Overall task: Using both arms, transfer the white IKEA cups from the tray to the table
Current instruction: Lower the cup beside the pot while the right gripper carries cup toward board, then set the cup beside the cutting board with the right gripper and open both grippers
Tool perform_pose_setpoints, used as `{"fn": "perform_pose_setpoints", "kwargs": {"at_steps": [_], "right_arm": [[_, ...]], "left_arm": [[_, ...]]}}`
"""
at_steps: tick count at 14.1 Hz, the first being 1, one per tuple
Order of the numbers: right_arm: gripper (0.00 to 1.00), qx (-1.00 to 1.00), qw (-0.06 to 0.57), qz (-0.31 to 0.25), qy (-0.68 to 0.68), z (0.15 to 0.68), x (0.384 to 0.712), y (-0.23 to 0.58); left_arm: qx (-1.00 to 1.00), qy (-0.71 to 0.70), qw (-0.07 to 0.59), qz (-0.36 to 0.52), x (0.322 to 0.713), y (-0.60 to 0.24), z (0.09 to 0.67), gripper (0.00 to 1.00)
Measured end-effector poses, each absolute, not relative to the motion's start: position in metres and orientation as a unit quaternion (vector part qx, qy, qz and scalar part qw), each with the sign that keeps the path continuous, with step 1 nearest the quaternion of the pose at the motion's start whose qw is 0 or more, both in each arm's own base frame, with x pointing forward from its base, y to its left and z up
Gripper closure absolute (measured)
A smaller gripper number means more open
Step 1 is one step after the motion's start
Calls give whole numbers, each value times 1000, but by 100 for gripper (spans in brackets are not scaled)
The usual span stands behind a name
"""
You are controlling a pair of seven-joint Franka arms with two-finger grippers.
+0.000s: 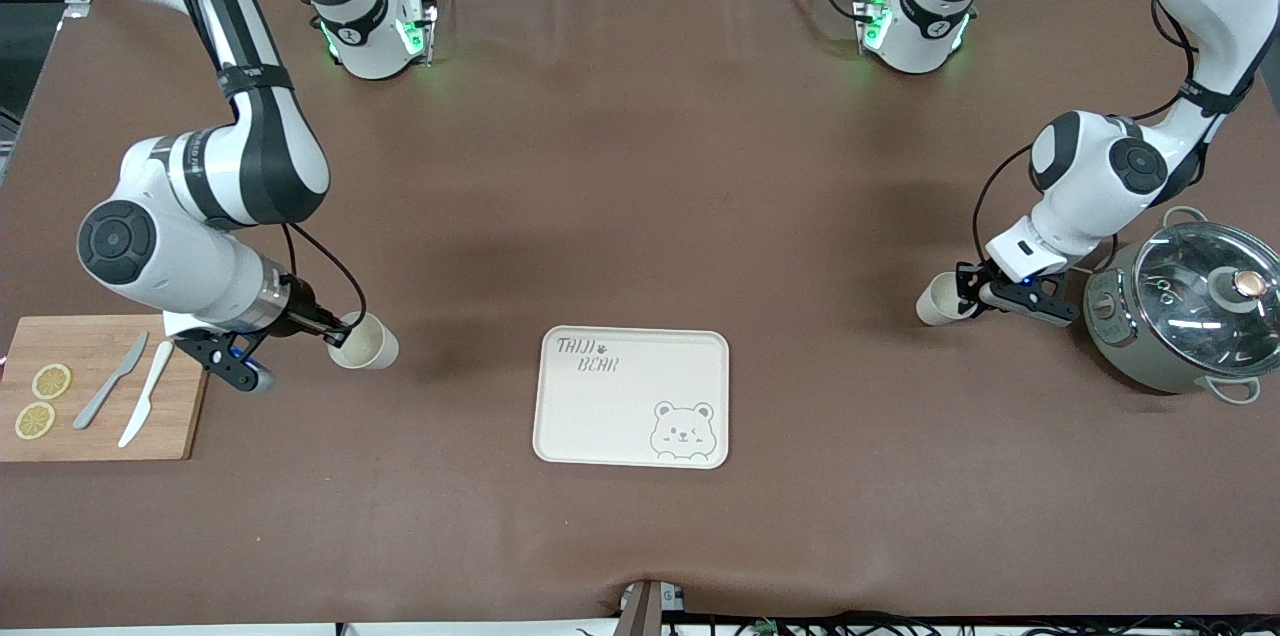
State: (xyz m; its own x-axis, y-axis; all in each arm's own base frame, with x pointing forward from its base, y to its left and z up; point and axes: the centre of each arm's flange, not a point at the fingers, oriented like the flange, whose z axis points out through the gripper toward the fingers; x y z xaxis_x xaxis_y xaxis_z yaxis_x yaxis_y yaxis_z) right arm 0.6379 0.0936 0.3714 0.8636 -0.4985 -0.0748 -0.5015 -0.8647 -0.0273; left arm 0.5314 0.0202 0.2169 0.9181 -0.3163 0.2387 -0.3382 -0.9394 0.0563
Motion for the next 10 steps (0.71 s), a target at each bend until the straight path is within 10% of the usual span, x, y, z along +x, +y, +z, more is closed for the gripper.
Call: {"fn": "perform_pose_setpoints", "kwargs": {"at_steps": [6, 10], "right_arm": [[98, -978, 25, 20, 205, 342, 634, 31], [98, -984, 22, -3, 178, 307, 621, 2]], "left_arm": [[980, -161, 48, 110, 536, 24, 215, 24], [982, -153, 39, 104, 536, 16, 216, 22]]}}
